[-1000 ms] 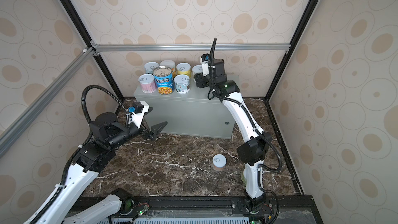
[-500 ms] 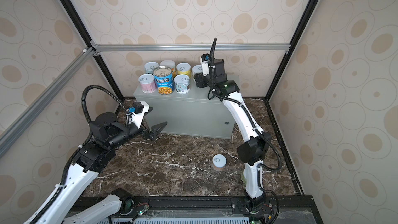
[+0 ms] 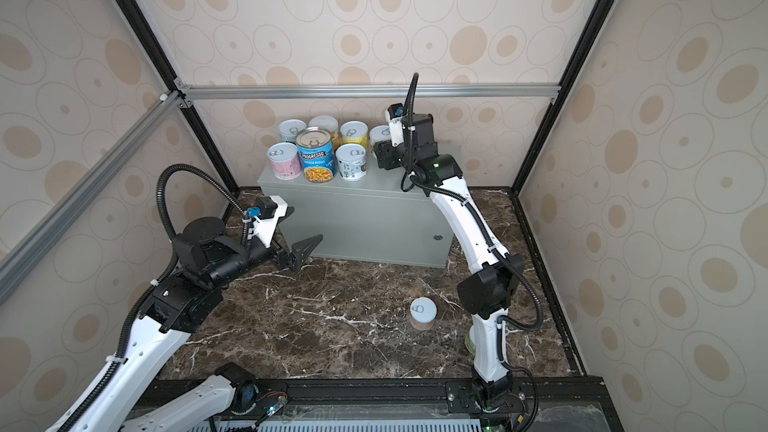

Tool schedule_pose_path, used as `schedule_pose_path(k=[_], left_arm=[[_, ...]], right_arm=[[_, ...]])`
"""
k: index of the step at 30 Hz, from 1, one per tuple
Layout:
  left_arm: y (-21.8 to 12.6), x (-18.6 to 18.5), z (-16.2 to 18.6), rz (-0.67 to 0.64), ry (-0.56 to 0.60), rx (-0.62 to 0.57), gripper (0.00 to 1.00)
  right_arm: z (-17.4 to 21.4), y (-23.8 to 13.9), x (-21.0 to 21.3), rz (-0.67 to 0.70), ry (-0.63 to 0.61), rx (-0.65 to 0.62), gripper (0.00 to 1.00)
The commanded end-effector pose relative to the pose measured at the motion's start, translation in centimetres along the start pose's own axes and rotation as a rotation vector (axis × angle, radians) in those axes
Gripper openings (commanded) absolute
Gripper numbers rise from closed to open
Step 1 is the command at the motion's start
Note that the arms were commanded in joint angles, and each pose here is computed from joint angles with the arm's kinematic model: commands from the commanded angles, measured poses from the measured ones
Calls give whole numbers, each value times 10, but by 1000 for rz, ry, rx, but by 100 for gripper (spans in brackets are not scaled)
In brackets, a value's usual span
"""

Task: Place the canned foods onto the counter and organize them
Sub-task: 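Lower the pink-labelled can beside the yellow-labelled can with the right gripper, then open the right gripper and draw it back from the pink-labelled can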

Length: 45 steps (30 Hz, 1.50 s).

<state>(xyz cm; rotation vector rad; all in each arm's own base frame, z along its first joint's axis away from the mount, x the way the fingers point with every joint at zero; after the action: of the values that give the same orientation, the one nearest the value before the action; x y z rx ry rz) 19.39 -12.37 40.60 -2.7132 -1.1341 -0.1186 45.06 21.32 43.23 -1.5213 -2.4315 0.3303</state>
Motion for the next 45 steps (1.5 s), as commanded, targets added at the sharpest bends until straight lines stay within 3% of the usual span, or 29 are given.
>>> schedule_pose_path(k=[1, 7, 16, 25, 36, 41, 45], left_arm=[[-11, -2, -15, -2, 48, -44, 98], [-11, -3, -14, -2, 48, -45, 98], [-12, -3, -14, -3, 49, -46, 98], [-14, -4, -15, 4, 50, -60, 98], [-10, -7, -14, 56, 27, -89, 98], [-6, -9, -11, 75, 2, -104, 98], [-1, -12, -7, 122, -23, -121, 98]], right_arm=[[2, 4, 0, -14, 4, 14, 72], [-1, 2, 0, -8, 3, 5, 73], [-11, -25, 2, -12, -4, -36, 92], [5, -116, -10, 144, 2, -70, 100], [94, -246, 1, 210, 41, 132, 100], [152, -271, 13, 217, 100, 263, 100], [205, -269, 21, 220, 161, 355, 100]])
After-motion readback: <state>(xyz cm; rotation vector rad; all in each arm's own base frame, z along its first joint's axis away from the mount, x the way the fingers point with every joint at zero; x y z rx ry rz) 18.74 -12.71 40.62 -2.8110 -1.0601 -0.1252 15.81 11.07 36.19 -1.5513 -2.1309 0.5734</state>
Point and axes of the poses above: each gripper's point midway between its finger pads, its own y axis out along the fingers, its own x axis along the line the jaws close on, z = x × y, the point moved 9 cm from there along -y, back along the fingers, and after that the axes turned 3 degrees about y, right-handed, at the moved point
